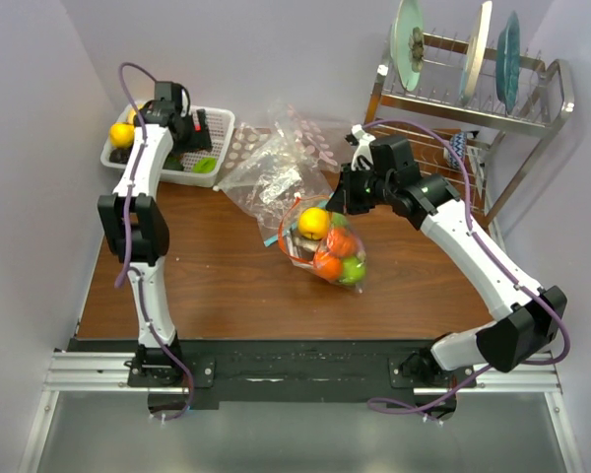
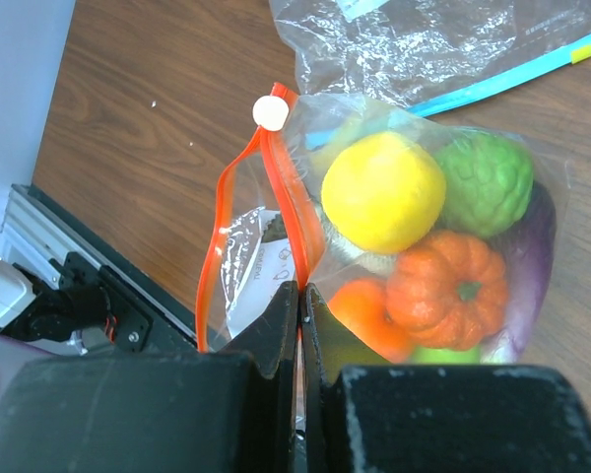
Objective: Place the food in the zip-top bag and seal the zipper
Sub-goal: Pick up the fake fruit from the bin.
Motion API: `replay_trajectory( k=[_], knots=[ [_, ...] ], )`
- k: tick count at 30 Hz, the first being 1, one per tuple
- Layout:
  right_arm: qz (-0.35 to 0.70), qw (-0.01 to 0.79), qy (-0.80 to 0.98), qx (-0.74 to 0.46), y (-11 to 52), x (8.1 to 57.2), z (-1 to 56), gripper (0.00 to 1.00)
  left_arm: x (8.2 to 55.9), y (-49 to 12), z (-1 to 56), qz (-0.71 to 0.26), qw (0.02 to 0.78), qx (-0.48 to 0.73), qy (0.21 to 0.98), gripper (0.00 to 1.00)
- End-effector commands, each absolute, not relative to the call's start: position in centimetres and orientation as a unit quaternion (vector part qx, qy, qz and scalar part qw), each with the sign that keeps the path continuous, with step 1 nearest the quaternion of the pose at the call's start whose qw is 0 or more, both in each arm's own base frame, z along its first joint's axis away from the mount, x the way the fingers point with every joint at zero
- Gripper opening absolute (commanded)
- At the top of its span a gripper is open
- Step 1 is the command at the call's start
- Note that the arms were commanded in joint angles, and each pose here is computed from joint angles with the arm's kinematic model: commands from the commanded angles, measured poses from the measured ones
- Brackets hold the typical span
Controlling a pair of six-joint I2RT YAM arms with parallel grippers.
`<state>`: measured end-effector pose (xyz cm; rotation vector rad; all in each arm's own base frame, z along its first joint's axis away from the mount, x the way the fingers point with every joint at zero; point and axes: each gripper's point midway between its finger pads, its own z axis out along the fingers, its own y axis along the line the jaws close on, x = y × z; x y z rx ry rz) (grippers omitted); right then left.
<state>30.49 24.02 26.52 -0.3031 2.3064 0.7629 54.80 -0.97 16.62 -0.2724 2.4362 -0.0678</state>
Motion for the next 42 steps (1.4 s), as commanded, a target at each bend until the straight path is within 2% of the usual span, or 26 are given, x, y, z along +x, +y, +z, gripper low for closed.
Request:
replay_trajectory(
  k=[1, 12, 21, 22, 26, 31, 34, 36, 42],
  knots=[
    [0.314, 0.351, 0.873, -0.126, 24.6, 30.3, 27.6, 0.00, 56.9, -0.1, 18.0, -0.019, 0.377, -0.100, 0.921, 0.87],
    [0.321, 0.350, 0.871, -0.123, 24.8, 30.1, 27.4, 0.00, 57.5, 1.3, 8.5, -0.011, 0.311, -0.109, 0.944, 0.79],
    [0.327, 0.350, 0.869, -0.124, 25.0, 30.1, 27.5, 0.00, 57.0, 0.8, 4.4, -0.020, 0.265, -0.108, 0.958, 0.83],
    [0.326, 0.349, 0.870, -0.124, 25.0, 30.1, 27.4, 0.00, 57.0, 0.8, 4.3, -0.020, 0.265, -0.108, 0.958, 0.82],
    [0.325, 0.349, 0.870, -0.126, 24.9, 30.1, 27.5, 0.00, 57.1, 0.3, 4.3, -0.034, 0.264, -0.107, 0.958, 0.65],
    [0.323, 0.351, 0.870, -0.128, 24.8, 30.1, 27.8, 0.00, 58.2, 0.0, 6.7, -0.049, 0.302, -0.108, 0.946, 0.58],
    [0.323, 0.351, 0.870, -0.129, 24.9, 30.2, 27.8, 0.00, 58.7, -0.3, 8.1, -0.059, 0.318, -0.107, 0.940, 0.51],
    [0.322, 0.350, 0.870, -0.129, 24.9, 30.2, 27.7, 0.00, 58.9, -0.6, 8.7, -0.066, 0.323, -0.102, 0.939, 0.42],
    [0.319, 0.351, 0.871, -0.130, 24.8, 30.2, 27.7, 0.00, 59.0, -1.0, 11.4, -0.081, 0.345, -0.100, 0.930, 0.38]
  ],
)
